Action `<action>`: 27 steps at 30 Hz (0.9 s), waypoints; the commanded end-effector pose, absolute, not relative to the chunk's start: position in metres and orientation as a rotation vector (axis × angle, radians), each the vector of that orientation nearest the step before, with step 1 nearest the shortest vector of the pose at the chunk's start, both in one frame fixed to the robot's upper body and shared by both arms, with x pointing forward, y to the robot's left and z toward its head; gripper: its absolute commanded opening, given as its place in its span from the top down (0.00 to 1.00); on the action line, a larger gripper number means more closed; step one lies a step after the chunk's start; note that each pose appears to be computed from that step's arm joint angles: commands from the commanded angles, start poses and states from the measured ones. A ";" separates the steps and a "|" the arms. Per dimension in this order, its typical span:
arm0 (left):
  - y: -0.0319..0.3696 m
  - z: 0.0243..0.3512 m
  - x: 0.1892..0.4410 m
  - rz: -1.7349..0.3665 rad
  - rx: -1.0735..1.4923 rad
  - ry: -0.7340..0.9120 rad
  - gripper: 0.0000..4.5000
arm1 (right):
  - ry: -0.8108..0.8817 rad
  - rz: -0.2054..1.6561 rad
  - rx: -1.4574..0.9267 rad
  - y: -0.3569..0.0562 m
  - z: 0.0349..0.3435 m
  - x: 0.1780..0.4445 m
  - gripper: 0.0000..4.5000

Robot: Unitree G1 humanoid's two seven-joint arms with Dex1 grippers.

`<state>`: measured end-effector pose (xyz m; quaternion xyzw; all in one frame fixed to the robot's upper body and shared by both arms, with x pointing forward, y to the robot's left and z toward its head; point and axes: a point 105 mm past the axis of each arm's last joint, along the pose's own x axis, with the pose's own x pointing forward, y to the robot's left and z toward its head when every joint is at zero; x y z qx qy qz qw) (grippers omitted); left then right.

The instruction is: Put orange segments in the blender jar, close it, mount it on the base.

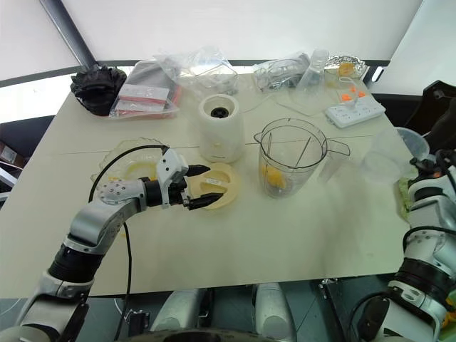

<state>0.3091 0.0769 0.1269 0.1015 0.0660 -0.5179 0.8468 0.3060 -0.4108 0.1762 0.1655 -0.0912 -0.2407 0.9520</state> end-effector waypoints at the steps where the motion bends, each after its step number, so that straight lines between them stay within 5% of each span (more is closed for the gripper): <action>1: 0.075 0.136 0.312 -1.098 0.234 0.095 0.00 | -0.339 -0.394 0.229 -0.396 0.244 0.303 0.99; 11: 0.073 0.150 0.325 -1.075 0.163 -0.016 0.00 | -0.395 -0.239 -0.026 -0.354 0.310 0.300 0.99; 27: 0.068 0.170 0.324 -1.101 0.072 -0.118 0.00 | -0.397 -0.122 -0.397 -0.314 0.337 0.294 0.99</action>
